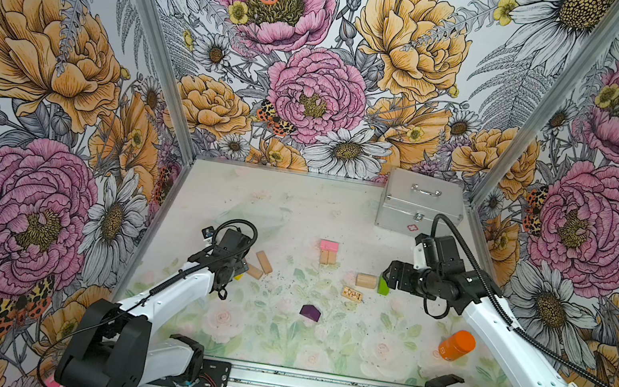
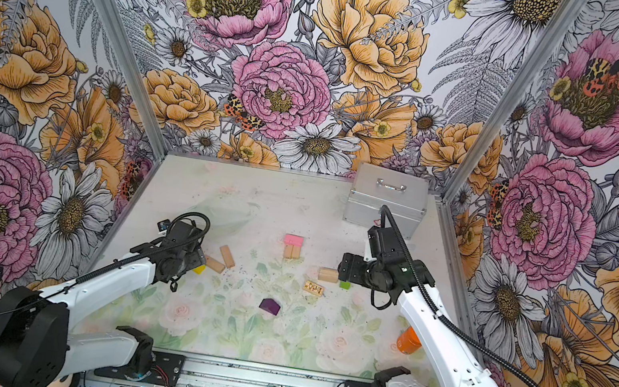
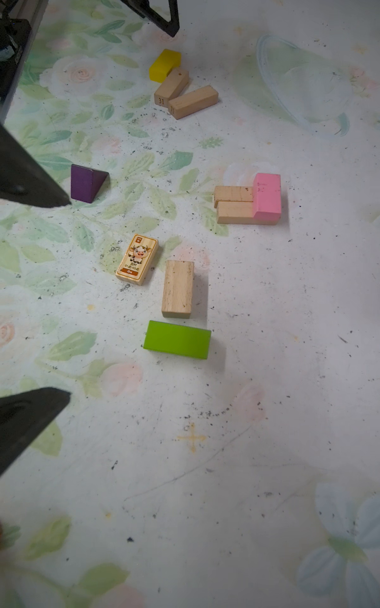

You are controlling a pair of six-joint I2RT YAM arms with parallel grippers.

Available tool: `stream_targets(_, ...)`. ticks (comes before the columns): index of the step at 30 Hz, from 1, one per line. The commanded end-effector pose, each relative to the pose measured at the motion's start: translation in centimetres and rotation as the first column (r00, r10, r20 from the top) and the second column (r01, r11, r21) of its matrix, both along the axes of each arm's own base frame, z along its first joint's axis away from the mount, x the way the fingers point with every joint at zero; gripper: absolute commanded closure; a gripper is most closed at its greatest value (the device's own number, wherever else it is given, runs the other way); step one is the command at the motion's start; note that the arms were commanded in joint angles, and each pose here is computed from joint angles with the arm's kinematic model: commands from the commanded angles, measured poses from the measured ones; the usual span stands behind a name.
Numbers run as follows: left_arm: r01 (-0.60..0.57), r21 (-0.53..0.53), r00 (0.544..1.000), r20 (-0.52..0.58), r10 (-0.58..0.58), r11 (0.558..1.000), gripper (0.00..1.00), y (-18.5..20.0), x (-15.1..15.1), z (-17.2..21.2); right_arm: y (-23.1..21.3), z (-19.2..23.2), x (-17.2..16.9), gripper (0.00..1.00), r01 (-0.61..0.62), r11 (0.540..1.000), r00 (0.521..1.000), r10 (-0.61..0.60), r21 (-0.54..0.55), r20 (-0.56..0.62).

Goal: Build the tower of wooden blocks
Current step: 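Move the left gripper back over the yellow block beside the loose bars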

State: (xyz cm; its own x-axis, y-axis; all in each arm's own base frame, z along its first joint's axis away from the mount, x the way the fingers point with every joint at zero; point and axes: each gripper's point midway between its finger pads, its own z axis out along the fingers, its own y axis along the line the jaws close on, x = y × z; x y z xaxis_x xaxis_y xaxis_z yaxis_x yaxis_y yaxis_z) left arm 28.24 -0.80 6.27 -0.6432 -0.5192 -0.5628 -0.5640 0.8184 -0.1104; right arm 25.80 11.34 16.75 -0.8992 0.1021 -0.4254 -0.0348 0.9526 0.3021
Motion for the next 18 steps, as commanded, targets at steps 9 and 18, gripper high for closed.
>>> stream_targets(9, 0.088, -0.103, 0.996, 0.013, -0.087, 0.991, 0.22, -2.1, 2.4, -2.2, 0.3, 0.3, 0.3, 0.12, -0.012, 1.0, 1.0, 0.012, 0.002, 0.022)
stream_targets(18, 0.133, -0.088, 0.991, 0.014, -0.132, 0.987, 0.32, -2.6, 2.7, -2.3, 0.5, 0.7, 0.0, 0.12, -0.02, 1.0, 0.999, 0.02, 0.018, 0.029)
